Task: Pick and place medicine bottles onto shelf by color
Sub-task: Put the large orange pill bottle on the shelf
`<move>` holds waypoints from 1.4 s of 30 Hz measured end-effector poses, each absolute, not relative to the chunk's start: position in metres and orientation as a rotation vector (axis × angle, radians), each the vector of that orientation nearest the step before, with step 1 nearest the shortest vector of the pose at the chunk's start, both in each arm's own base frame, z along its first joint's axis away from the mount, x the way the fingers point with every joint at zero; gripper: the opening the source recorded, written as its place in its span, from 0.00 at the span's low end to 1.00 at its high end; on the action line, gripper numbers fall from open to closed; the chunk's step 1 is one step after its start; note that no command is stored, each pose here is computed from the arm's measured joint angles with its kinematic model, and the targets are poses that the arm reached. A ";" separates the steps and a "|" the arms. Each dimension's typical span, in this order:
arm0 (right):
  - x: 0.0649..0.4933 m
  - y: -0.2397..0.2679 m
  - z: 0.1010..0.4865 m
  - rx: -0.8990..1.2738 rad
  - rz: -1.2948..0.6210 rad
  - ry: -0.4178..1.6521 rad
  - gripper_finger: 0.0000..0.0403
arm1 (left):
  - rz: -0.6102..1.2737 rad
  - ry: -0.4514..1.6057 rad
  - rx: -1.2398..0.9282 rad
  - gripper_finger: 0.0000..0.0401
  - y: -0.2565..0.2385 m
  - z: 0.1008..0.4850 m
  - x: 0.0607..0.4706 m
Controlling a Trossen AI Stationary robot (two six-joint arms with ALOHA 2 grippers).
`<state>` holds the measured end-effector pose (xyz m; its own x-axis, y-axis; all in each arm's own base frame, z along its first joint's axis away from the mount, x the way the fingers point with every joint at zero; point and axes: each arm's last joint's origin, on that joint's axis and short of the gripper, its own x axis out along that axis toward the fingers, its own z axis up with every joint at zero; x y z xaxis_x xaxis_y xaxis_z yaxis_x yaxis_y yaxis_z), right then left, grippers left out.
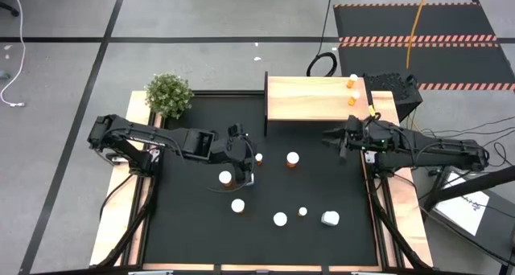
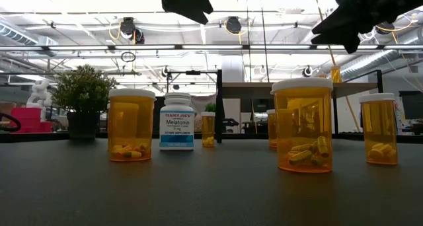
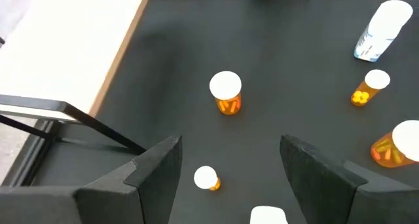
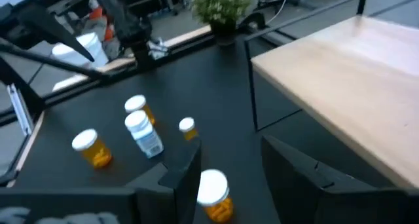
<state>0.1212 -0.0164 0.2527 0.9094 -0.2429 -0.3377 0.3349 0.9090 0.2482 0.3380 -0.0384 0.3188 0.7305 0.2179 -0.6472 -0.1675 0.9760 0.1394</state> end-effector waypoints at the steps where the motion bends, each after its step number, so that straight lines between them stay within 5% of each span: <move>1: 0.123 -0.015 0.252 0.305 -0.295 0.317 0.38 | 0.208 0.725 0.074 0.64 -0.039 0.318 0.339; 18: 0.185 0.004 0.217 0.161 -0.173 0.520 0.38 | 0.084 0.676 0.217 0.64 -0.045 0.300 0.366; 31: 0.220 0.006 0.186 0.132 -0.182 0.696 0.39 | 0.081 0.792 0.269 0.64 -0.038 0.321 0.328; 42: 0.235 0.013 0.178 0.077 -0.253 0.734 0.66 | 0.107 0.801 0.286 0.64 -0.024 0.318 0.328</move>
<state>0.2347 0.0129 0.1784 0.7135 -0.2018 -0.6709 0.2552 0.9667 -0.0193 0.3280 -0.0242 0.3176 0.6930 0.2019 -0.6921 0.0134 0.9562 0.2923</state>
